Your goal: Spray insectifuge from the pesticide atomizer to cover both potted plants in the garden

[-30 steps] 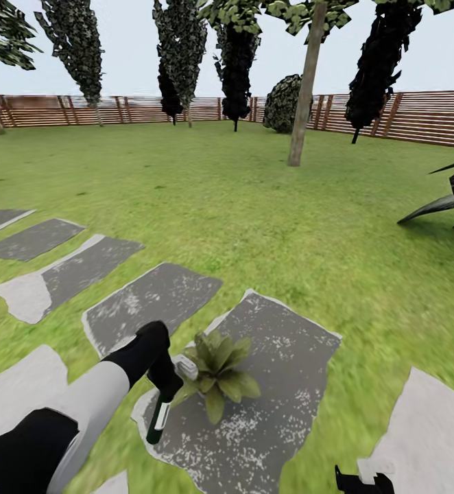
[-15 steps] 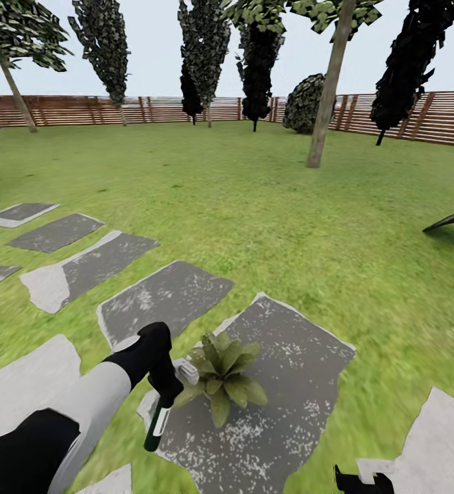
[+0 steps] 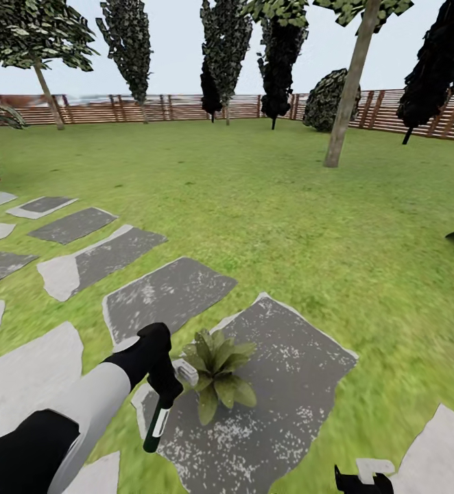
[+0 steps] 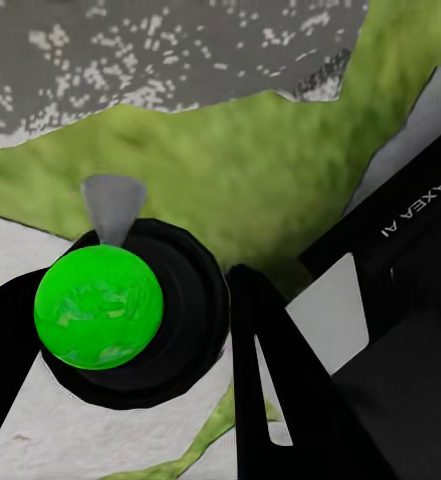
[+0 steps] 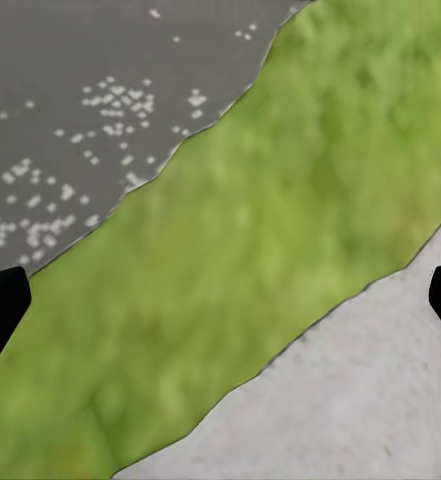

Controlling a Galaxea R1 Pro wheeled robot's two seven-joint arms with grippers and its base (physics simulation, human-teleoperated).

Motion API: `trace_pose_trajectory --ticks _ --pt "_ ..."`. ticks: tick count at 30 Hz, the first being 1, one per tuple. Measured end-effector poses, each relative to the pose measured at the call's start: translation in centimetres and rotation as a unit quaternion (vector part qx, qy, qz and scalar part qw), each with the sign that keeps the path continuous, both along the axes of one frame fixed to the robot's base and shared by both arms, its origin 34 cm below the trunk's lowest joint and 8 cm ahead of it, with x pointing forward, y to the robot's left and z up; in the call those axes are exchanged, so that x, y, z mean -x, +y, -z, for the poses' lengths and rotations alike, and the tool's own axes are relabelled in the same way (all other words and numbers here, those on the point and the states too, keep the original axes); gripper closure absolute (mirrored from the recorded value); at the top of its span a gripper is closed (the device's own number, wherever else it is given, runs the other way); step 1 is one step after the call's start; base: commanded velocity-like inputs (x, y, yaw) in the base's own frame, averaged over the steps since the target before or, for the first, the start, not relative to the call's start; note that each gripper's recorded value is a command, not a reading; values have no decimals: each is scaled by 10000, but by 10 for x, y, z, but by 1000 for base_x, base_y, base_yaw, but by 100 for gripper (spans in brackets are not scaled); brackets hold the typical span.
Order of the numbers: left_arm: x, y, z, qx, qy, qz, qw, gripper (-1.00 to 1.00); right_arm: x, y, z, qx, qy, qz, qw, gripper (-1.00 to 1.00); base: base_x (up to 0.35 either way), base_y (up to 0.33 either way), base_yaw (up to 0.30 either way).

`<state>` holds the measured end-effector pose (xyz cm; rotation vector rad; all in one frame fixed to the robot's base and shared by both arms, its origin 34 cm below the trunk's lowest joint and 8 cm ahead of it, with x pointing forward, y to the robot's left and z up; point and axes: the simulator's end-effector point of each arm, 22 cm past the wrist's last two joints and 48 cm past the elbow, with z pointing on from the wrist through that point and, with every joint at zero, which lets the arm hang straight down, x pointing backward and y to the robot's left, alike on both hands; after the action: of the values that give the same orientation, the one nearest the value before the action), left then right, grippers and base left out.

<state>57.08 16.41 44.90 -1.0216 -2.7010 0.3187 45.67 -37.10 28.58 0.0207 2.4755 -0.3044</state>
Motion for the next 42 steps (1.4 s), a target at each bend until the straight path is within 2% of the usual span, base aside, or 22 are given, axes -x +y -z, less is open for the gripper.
trace_pose_trajectory --ticks 3,7,15,22,28,36,42 --pt "-1 5 -1 10 1 -15 10000 100 0 0 0 -3 4 0 10000 -100 2 -15 164" --pt "4 -1 -5 198 153 -18 9997 100 0 0 0 -3 3 0 10000 -100 0 -2 263" --pt "11 -11 -3 270 229 28 9994 100 0 0 0 0 2 -2 10000 -100 0 -54 240" --pt "11 -13 -4 268 225 27 9994 100 0 0 0 0 -1 0 10000 -100 -10 -262 25" --pt "9 -12 -4 259 217 16 9994 100 0 0 0 -1 4 0 10000 -100 -194 -210 217" --pt "8 -11 -5 234 202 -2 9995 100 0 0 0 -3 4 0 10000 -100 -29 -22 273" --pt "10 -11 -3 225 212 -4 9995 100 0 0 0 -1 1 -1 10000 -100 0 -52 62"
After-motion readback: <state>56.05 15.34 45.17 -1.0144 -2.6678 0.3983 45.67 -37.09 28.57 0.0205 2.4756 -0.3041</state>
